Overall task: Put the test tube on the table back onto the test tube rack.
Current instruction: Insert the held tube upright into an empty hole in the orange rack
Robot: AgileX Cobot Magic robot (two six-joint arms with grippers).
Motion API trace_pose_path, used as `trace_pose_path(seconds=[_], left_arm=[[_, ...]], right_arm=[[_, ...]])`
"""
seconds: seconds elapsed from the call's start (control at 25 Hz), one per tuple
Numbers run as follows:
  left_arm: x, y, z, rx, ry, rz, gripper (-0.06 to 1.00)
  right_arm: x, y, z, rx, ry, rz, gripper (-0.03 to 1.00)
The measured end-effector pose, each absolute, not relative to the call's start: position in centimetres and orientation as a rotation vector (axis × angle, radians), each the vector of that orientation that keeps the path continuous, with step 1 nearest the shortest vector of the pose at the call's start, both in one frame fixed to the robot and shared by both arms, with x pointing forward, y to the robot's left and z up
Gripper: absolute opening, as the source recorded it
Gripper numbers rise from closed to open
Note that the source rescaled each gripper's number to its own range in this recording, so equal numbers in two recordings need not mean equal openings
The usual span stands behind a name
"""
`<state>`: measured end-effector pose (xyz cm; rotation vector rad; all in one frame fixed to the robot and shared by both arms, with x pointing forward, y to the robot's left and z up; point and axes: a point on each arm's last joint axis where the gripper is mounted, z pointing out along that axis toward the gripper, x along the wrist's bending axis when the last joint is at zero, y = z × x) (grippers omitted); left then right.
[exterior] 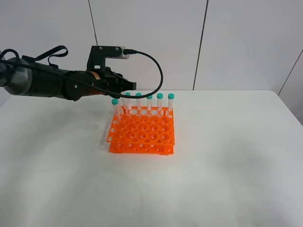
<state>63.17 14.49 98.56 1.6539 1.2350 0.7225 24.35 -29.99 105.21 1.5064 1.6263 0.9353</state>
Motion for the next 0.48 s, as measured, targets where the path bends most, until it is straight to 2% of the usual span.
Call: trace_pose_path(seconds=[0.48], left_arm=[[62.65, 14.63, 97.66, 1.696, 1.22, 0.725, 0.0]], right_arm=[[24.35, -29.99, 105.21, 1.506, 1.626, 0.935, 0.91]])
